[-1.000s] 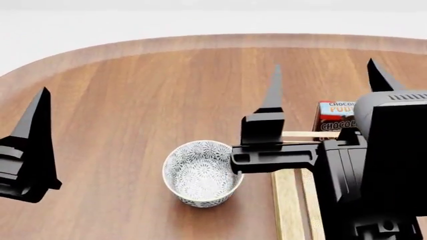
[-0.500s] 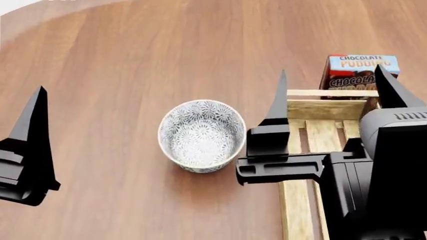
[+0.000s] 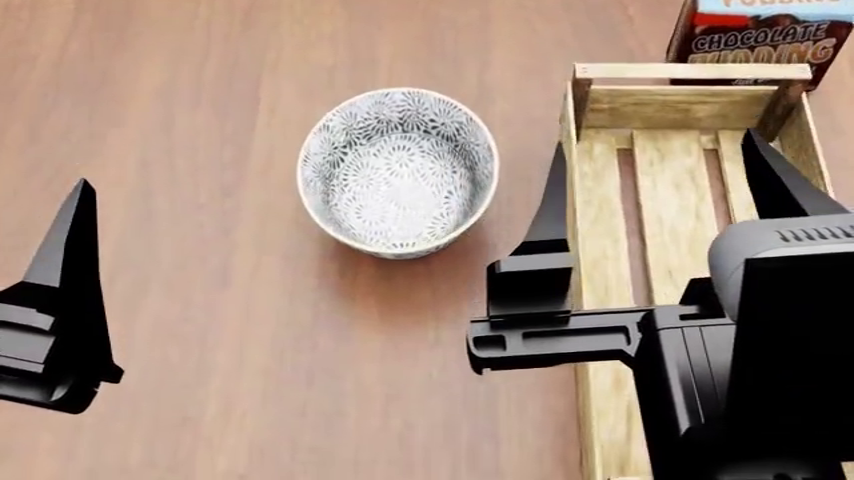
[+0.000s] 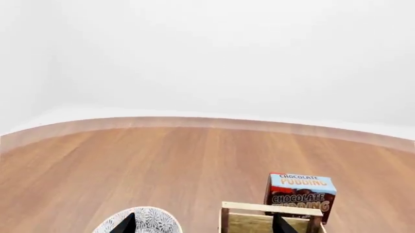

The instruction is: Pick up the bowl on the left and put it in the tray.

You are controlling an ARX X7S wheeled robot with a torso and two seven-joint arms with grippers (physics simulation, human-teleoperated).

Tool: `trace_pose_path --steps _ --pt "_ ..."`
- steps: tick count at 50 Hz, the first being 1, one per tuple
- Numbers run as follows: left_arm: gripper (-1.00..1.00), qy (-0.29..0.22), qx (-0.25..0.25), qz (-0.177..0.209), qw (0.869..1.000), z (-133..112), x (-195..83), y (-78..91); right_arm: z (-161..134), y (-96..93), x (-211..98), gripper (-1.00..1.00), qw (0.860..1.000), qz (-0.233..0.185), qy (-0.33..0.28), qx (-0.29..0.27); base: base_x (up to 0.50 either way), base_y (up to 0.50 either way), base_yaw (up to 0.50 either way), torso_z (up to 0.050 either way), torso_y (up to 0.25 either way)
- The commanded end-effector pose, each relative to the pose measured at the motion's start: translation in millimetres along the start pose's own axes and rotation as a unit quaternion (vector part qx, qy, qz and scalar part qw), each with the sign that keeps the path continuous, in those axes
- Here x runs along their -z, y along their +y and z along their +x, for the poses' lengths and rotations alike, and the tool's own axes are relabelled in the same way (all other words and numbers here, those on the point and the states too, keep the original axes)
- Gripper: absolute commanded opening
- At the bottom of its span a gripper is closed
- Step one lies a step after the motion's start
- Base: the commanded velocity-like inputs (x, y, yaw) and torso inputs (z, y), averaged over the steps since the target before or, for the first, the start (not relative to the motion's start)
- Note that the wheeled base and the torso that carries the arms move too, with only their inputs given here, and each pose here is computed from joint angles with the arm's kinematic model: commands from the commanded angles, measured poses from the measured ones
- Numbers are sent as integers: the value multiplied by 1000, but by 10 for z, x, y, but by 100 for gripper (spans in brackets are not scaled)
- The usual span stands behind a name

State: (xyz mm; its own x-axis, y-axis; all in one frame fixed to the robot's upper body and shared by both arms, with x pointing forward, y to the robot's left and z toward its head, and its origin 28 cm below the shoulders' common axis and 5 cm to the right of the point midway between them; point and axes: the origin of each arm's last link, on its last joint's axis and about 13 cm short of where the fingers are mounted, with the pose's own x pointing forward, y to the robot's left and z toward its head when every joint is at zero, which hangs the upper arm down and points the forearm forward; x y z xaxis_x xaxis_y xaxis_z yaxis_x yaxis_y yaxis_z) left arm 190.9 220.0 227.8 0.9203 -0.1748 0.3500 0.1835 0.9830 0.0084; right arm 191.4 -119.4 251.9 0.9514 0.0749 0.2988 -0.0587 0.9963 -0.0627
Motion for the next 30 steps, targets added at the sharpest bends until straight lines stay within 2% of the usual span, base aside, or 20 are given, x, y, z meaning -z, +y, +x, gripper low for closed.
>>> trace_pose_path --steps 1,30 --pt "100 2 -5 3 1000 7 26 9 7 8 10 100 1000 -2 1 -2 0 0 0 8 -250" --pt "100 7 -10 0 1000 1 68 16 2 6 50 100 1000 6 11 -1 0 0 0 8 -250"
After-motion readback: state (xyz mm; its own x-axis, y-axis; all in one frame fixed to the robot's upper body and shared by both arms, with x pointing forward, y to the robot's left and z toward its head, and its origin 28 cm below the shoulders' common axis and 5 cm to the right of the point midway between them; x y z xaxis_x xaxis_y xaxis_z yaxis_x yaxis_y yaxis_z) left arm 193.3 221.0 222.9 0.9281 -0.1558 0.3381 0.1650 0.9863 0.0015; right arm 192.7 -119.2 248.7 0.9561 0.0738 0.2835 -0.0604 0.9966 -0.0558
